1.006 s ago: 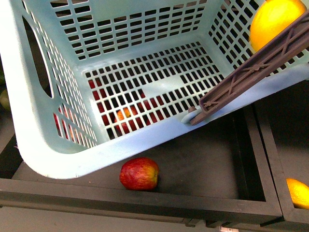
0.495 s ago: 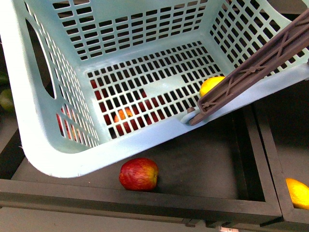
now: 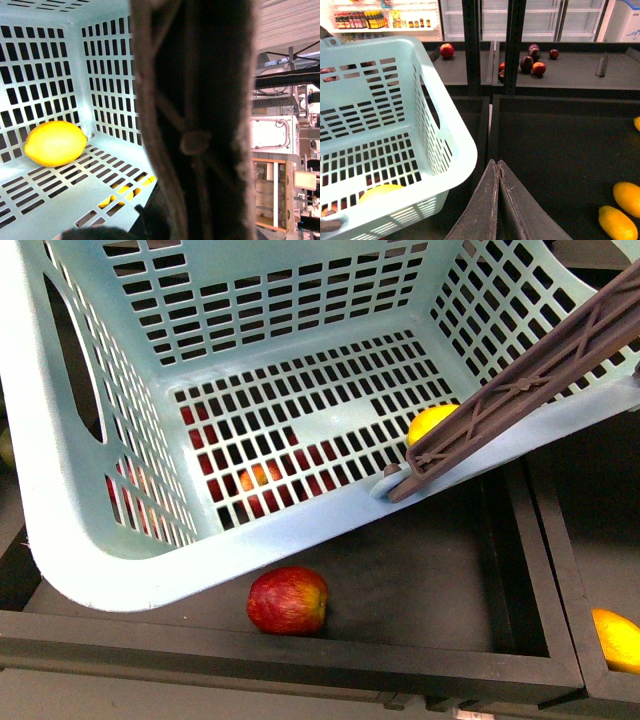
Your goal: Pick lemon and mango into basket
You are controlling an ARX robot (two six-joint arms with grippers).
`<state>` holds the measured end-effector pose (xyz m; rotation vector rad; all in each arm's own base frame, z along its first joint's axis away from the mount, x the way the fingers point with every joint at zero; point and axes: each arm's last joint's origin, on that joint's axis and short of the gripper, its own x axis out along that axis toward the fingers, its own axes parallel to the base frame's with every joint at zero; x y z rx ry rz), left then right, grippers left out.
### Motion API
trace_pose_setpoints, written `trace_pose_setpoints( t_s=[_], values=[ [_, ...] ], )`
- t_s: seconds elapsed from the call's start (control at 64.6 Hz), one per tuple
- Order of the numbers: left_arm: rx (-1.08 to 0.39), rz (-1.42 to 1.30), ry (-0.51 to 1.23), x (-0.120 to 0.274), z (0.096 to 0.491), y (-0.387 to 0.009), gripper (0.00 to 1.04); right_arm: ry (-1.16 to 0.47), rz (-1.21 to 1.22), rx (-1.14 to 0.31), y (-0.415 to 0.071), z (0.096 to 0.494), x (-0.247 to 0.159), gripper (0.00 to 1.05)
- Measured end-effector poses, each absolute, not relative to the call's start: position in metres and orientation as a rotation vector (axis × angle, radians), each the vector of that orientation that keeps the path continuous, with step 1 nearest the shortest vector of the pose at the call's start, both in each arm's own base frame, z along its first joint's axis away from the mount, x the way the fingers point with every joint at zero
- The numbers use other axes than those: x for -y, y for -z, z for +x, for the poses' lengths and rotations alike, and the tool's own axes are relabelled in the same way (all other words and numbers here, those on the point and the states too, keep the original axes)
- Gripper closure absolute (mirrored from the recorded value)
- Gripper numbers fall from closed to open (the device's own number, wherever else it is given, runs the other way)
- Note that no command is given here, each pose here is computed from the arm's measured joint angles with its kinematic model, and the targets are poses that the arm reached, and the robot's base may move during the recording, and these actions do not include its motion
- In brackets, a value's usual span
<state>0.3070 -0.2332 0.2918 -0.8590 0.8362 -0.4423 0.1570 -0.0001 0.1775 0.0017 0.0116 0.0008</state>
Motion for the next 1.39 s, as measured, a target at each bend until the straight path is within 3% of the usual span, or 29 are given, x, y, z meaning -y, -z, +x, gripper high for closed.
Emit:
trace_pose_setpoints(
  t_s=[0.557, 1.394],
  values=[
    [-0.843, -0.852, 0.457, 0.2368, 0.3042, -0.2918, 1.0, 0.006, 0.003, -0.003, -0.1781, 0.1552, 0.0003, 0.08],
    [-0.84, -0.862, 0.445, 0.2338, 0.306, -0.2919, 1.0, 0.0, 0.003, -0.009, -0.1763, 0.1544, 0.0001, 0.09]
  ],
)
